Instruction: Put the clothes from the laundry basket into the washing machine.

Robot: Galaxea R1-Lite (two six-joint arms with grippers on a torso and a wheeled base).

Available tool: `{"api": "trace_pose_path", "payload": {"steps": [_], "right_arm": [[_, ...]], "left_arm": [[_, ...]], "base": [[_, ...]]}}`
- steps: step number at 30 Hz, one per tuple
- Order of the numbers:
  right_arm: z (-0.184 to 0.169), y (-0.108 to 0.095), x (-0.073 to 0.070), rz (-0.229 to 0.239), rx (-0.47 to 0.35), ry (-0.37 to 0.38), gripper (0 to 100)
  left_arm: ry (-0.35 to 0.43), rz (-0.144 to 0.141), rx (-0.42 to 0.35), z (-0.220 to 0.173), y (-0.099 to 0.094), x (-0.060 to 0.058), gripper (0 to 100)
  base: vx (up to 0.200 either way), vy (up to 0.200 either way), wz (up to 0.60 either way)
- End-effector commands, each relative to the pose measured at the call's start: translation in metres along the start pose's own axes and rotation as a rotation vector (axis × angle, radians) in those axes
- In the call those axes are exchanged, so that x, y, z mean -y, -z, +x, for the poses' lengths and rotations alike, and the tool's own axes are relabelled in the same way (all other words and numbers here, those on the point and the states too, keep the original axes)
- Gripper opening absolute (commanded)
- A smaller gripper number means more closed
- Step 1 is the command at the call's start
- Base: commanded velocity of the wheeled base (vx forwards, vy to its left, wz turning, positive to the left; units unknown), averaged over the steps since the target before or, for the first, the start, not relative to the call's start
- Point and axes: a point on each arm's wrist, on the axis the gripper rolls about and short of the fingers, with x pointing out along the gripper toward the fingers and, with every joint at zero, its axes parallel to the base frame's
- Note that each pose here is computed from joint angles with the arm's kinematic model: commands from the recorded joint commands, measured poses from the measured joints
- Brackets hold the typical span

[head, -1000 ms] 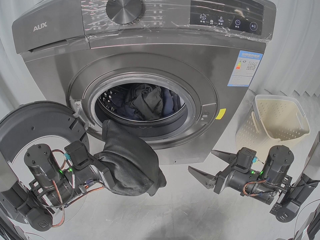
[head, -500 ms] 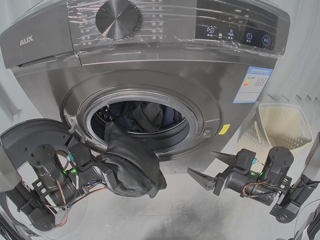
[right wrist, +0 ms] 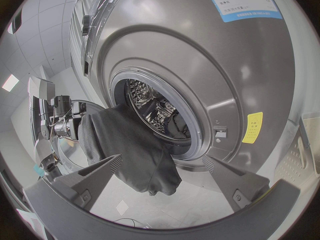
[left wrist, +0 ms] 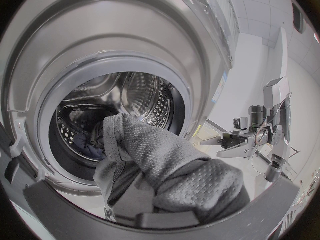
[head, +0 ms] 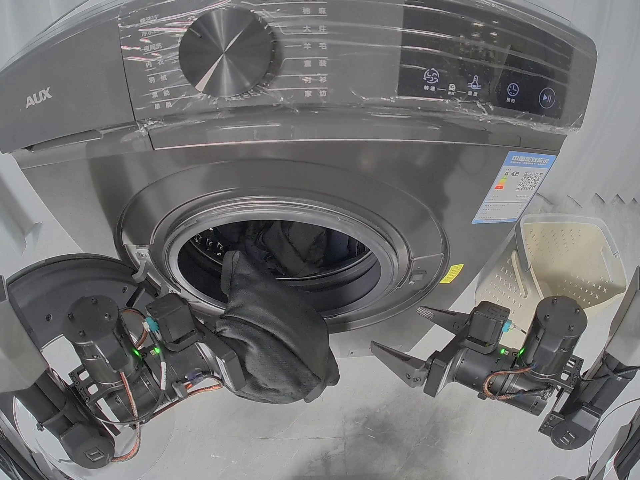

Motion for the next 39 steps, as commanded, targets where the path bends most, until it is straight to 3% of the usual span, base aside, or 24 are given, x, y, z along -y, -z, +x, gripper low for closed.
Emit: {"api": "trace_pose_path", "payload": {"steps": [1, 3, 8, 14, 21, 27, 35, 39], "right_arm": [[-0.001, -0.001, -0.007, -0.002, 0.004, -0.028, 100], [-0.002, -0.001, -0.010, -0.003, 0.003, -0.037, 100], [-0.003, -0.002, -0.015, -0.006, 0.006, -0.054, 100], [-0.006, -0.005, -0.015, -0.007, 0.020, -0.056, 100], [-0.006, -0.006, -0.017, -0.007, 0.021, -0.063, 100], [-0.005, -0.006, -0.018, -0.008, 0.021, -0.069, 100], [-0.006, -0.007, -0.018, -0.009, 0.025, -0.066, 100], [-0.006, -0.006, -0.018, -0.009, 0.023, -0.066, 100]], "left_arm": [[0.053, 0.005, 0.005, 0.000, -0.001, 0.014, 0], [0.058, 0.004, 0.000, 0.001, 0.000, 0.016, 0], [0.026, -0.027, -0.021, 0.025, 0.011, 0.011, 0], [0.019, -0.073, 0.019, 0.056, 0.011, 0.006, 0], [-0.022, -0.073, 0.041, 0.081, 0.017, -0.003, 0], [-0.063, -0.067, 0.110, 0.103, 0.010, -0.016, 0], [-0.075, -0.066, 0.090, 0.114, 0.023, -0.022, 0], [-0.106, -0.060, 0.090, 0.126, 0.032, -0.037, 0]], "base": [[0.000, 0.000, 0.00], [0.000, 0.000, 0.00], [0.000, 0.000, 0.00], [0.000, 0.000, 0.00], [0.000, 0.000, 0.00], [0.000, 0.000, 0.00], [0.000, 0.000, 0.00], [0.000, 0.000, 0.00]]}}
